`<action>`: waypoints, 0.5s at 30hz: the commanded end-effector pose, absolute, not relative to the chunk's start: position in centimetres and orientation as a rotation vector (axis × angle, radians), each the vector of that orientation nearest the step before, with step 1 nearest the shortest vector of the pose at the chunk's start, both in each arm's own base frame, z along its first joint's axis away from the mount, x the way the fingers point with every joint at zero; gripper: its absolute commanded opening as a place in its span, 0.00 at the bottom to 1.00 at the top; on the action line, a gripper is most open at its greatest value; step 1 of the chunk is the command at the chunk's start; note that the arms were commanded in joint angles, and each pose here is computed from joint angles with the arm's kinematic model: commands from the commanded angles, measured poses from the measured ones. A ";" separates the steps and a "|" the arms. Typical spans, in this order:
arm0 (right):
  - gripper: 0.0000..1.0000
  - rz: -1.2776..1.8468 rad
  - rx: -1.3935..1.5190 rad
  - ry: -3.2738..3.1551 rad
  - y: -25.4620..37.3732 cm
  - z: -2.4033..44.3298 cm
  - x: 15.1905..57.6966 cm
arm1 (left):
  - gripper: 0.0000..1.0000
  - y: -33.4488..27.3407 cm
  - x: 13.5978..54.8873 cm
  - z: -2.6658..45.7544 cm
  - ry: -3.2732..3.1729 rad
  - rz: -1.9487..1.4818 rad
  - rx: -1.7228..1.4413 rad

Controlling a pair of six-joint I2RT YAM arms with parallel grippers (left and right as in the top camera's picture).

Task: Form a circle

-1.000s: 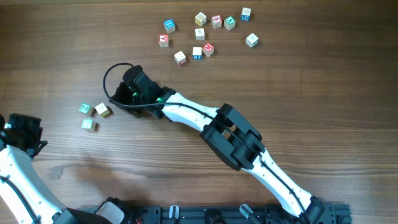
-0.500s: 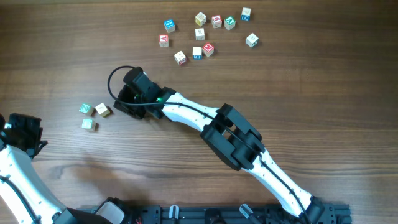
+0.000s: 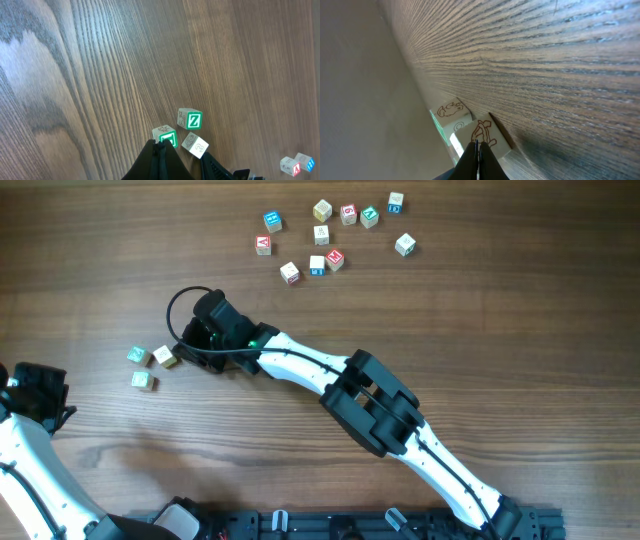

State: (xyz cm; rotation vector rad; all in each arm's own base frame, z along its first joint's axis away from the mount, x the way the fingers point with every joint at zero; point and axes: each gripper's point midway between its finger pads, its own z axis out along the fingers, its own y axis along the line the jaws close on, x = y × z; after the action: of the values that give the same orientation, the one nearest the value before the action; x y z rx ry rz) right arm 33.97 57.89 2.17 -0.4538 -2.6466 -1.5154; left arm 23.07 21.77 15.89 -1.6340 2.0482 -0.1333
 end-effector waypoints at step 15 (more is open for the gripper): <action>0.04 -1.533 -0.445 -2.577 59.1 2.1 32.9 | 0.05 21.9 23.2 16.0 2.037 -0.146 -1.643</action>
State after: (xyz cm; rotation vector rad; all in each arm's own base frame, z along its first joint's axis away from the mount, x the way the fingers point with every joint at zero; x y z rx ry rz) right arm 33.30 58.54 2.70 -0.4614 -2.5999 -1.5325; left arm 23.07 21.77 15.89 -1.6340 2.0482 -0.1333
